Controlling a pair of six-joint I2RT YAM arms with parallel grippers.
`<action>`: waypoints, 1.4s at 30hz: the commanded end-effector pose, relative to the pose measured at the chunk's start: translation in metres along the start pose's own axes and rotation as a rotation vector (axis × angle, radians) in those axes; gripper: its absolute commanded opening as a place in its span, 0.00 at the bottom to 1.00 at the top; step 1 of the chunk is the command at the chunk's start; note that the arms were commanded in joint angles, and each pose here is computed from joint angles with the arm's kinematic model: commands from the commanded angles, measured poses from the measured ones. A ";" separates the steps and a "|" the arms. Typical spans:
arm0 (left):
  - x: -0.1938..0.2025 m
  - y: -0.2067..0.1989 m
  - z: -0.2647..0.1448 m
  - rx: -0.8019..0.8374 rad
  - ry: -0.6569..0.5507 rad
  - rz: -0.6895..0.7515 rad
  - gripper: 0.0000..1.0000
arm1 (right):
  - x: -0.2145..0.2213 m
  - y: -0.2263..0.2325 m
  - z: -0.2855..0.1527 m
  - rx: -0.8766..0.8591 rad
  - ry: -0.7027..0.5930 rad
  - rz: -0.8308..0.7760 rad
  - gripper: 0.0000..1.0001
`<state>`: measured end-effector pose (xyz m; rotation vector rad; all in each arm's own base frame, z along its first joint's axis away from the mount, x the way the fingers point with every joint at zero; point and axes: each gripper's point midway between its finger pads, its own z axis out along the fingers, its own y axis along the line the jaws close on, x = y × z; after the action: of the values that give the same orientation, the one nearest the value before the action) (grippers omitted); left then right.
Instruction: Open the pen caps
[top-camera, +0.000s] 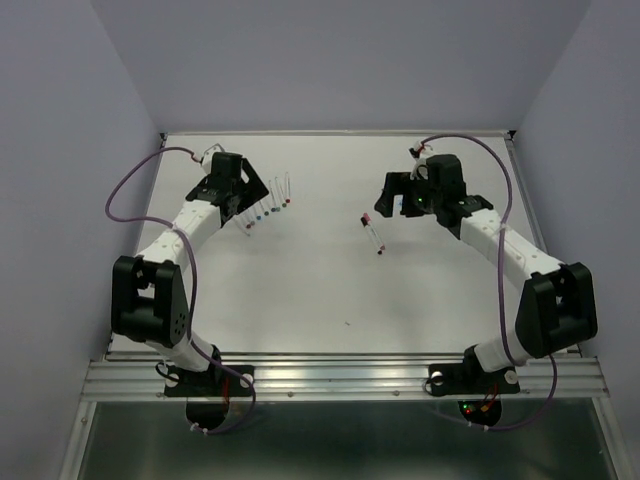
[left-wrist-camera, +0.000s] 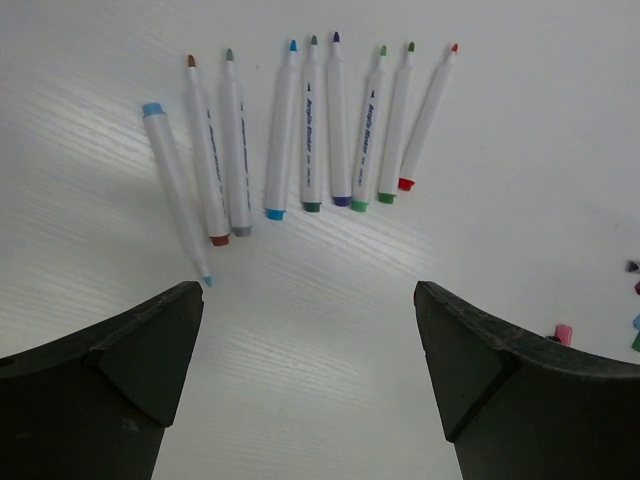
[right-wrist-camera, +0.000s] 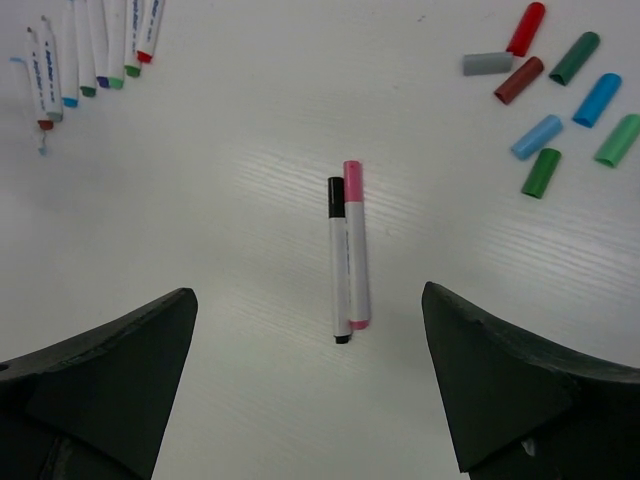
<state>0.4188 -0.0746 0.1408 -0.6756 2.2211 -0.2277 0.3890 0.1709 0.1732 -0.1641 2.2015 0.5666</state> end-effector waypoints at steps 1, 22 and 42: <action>-0.004 -0.016 -0.011 0.063 -0.014 0.010 0.99 | 0.027 0.034 0.017 -0.104 0.084 -0.055 1.00; 0.008 -0.017 0.002 0.051 0.023 0.034 0.99 | 0.083 0.038 0.084 -0.028 0.290 -0.124 1.00; 0.009 -0.017 0.005 0.045 0.028 0.040 0.99 | 0.113 0.031 0.095 0.024 0.368 -0.138 0.86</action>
<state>0.4172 -0.0915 0.1275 -0.6342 2.2719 -0.2569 0.3670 0.2426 0.0378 -0.4117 2.5532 0.4881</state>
